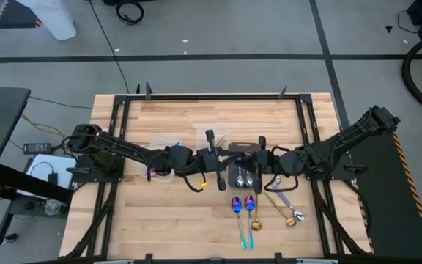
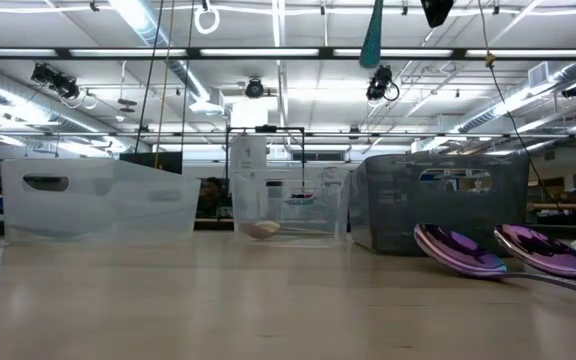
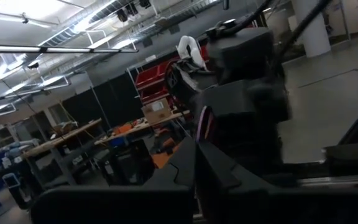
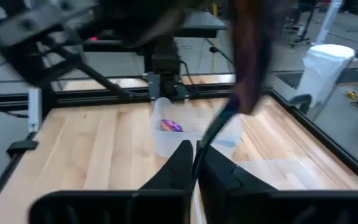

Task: Sort silverware by color (type)
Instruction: Put the blue spoon into the left transparent bin

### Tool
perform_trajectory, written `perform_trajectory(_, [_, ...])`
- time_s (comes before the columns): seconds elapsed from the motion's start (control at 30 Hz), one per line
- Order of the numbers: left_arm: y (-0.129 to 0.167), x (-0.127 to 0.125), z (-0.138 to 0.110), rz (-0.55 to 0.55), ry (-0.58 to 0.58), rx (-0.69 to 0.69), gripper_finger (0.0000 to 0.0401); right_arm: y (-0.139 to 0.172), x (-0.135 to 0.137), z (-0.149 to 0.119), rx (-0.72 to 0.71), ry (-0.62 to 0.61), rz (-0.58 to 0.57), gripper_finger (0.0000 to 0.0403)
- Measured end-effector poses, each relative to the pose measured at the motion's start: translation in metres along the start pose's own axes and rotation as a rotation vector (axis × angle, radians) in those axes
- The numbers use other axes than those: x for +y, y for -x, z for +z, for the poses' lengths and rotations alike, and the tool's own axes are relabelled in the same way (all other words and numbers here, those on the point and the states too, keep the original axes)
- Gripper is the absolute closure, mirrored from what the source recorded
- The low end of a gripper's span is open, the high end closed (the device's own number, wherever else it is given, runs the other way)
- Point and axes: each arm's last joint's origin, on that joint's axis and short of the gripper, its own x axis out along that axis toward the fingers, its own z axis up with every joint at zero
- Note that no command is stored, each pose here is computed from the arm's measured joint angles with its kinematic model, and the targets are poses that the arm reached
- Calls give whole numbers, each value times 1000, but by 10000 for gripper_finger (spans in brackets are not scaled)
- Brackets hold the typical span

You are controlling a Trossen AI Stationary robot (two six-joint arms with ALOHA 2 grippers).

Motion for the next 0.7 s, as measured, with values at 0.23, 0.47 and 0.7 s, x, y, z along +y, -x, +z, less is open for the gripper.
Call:
perform_trajectory(0.23, [3,-5,-3,44,-2,77,331,0,-1,-3,30,18,-6,388])
perform_trajectory(0.47, [9,-15,-12,61,-32,232,281,-1,-4,-8,77,19,-19,390])
perform_trajectory(0.7, [16,-23,-28,31,45,384,279,-2,-6,-12,116,-12,-9,390])
